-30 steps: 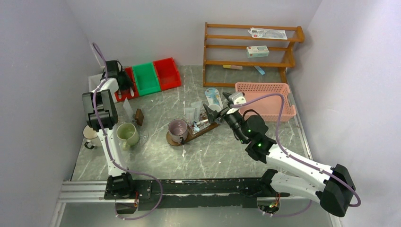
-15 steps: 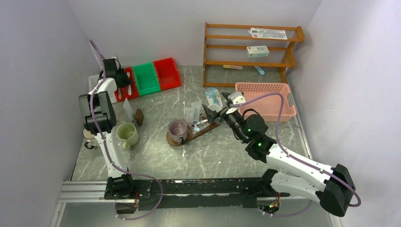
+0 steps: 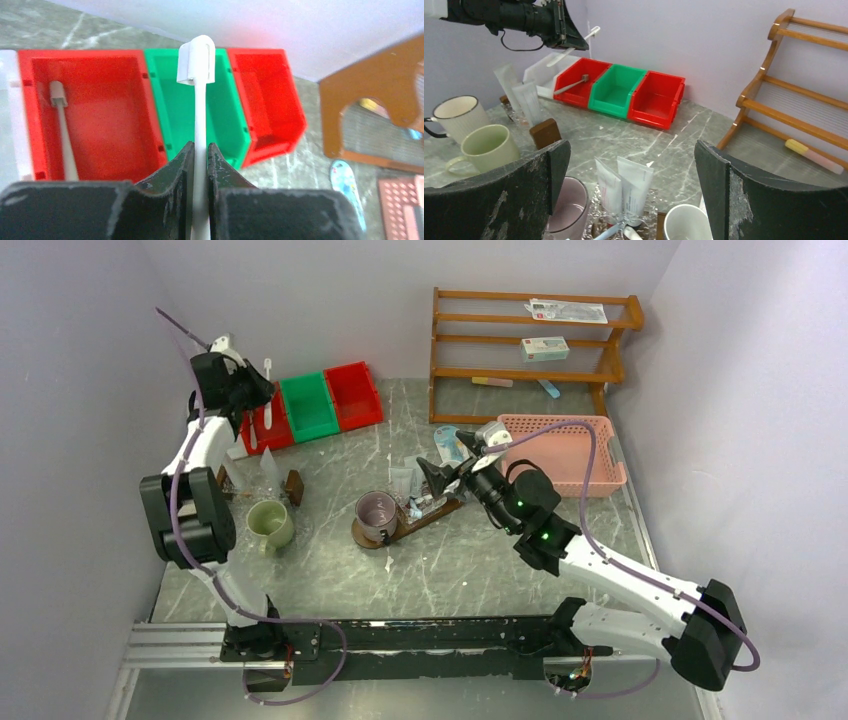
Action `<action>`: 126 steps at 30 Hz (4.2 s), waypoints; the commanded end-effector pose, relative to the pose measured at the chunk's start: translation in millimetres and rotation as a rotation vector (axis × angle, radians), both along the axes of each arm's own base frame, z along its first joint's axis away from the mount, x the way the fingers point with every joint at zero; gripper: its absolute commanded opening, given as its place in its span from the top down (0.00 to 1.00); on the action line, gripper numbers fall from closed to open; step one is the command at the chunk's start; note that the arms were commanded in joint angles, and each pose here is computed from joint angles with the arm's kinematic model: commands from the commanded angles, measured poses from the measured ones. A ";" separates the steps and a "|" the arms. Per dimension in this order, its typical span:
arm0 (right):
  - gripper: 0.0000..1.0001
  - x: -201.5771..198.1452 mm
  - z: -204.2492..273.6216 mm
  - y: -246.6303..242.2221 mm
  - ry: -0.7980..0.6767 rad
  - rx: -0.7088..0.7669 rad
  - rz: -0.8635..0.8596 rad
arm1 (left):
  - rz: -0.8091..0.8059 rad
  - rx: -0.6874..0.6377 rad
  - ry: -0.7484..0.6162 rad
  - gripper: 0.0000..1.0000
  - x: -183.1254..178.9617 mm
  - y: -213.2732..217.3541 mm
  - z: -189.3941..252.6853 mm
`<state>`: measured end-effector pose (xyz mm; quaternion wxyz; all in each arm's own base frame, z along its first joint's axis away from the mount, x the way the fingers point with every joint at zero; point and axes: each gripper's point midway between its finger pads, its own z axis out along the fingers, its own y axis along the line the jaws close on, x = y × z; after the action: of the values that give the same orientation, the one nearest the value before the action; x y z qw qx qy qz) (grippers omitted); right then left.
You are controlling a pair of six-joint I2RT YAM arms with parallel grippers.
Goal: Prepare toiletry sets of a toothbrush and toothpaste on the tray
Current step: Pick up the toothbrush from the storage box.
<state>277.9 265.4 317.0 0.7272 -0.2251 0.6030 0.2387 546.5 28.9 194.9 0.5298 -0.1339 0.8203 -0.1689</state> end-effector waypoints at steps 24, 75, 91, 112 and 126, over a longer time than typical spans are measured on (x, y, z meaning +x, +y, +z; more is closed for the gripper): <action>0.01 -49.5 2.4 103.9 0.280 0.285 0.386 | -0.403 -0.223 -0.354 0.95 -173.6 -162.5 120.2; 1.00 -26.0 -34.3 162.7 0.285 0.215 0.356 | -0.524 -0.302 -0.472 0.52 -246.3 -218.2 151.6; 1.00 -19.7 -42.3 158.8 0.247 0.141 0.296 | -0.447 -0.170 -0.429 0.60 -238.9 -201.7 150.9; 0.59 -20.4 -33.0 139.8 0.126 0.082 0.166 | -0.251 -0.077 -0.411 0.95 -228.5 -165.8 151.6; 0.27 -29.3 -24.2 67.0 0.054 0.130 0.079 | 0.262 0.109 -0.492 0.95 -227.7 -63.0 166.8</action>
<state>242.4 355.9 284.9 0.6913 -0.2193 0.6056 0.3274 321.5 -79.8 353.3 0.7071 -0.1058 0.6762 -0.1774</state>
